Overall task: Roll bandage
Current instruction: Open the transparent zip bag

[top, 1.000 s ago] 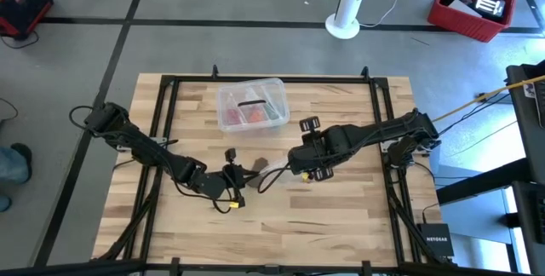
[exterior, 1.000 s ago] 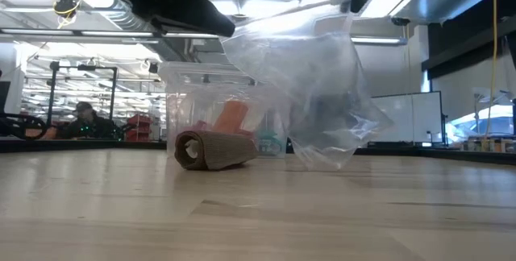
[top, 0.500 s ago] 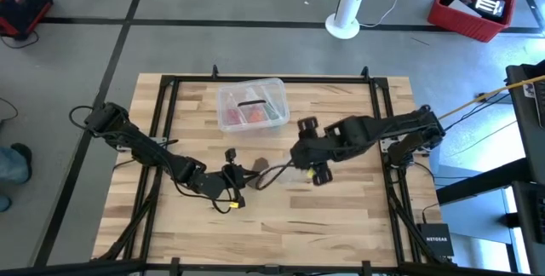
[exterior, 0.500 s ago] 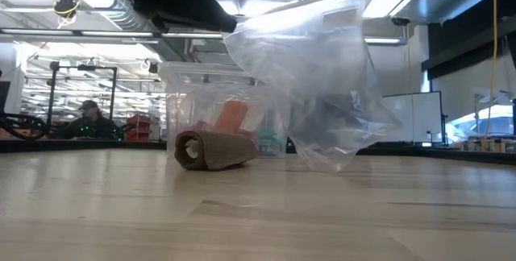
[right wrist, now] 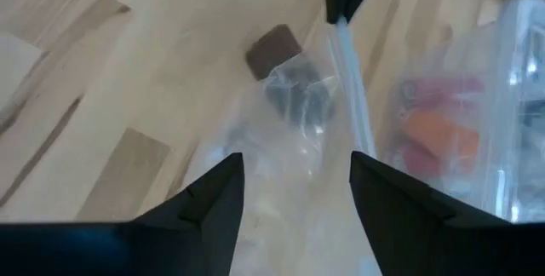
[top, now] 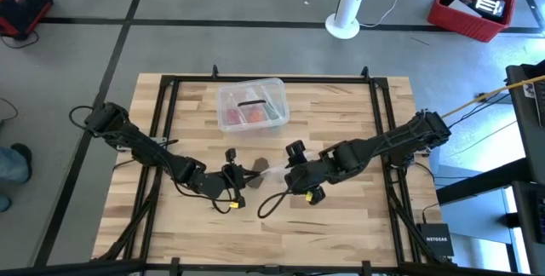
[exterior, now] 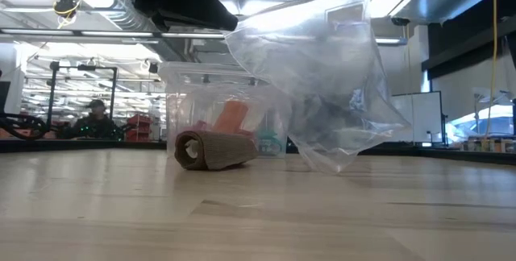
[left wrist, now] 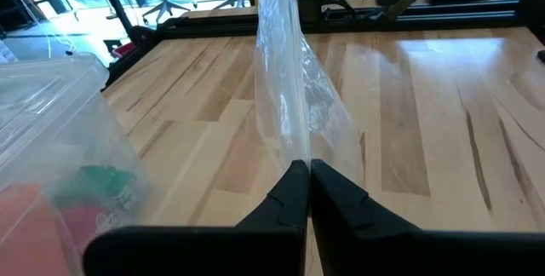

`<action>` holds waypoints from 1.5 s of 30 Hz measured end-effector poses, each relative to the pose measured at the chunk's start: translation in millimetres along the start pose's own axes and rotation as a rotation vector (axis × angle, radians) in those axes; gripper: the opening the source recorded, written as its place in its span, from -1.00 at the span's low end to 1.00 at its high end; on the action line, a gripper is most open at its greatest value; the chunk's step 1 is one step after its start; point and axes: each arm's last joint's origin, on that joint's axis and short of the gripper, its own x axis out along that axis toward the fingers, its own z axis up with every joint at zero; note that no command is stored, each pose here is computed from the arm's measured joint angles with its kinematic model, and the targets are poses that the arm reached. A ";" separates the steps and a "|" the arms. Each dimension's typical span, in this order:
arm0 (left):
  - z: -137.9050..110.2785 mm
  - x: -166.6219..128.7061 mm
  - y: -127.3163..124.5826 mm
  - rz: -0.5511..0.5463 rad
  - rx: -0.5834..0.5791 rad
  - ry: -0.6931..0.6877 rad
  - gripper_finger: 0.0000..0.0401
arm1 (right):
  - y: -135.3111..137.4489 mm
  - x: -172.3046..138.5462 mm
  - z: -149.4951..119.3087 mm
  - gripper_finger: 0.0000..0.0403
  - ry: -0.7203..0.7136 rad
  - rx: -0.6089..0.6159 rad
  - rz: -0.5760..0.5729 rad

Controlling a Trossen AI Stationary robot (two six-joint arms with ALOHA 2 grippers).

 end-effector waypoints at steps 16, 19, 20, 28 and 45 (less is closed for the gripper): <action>0.2 0.0 -0.2 -0.004 0.003 0.000 -1.00 | -2.3 0.9 2.5 -0.02 -0.019 -0.103 -0.053; 0.2 0.0 -0.2 -0.004 0.003 0.000 -1.00 | -2.6 2.8 -0.2 -0.02 -0.003 -0.109 -0.038; 0.3 0.0 -0.1 -0.004 0.002 0.000 -1.00 | -2.0 4.1 -1.1 -0.02 0.000 -0.110 -0.031; 0.4 -0.1 -0.1 -0.005 0.001 -0.001 -1.00 | -4.1 6.1 -2.5 -0.02 0.011 -0.113 -0.052; 0.8 -0.1 -0.2 -0.005 0.007 -0.003 -1.00 | -22.1 13.3 -6.0 -0.02 0.037 -0.236 -0.099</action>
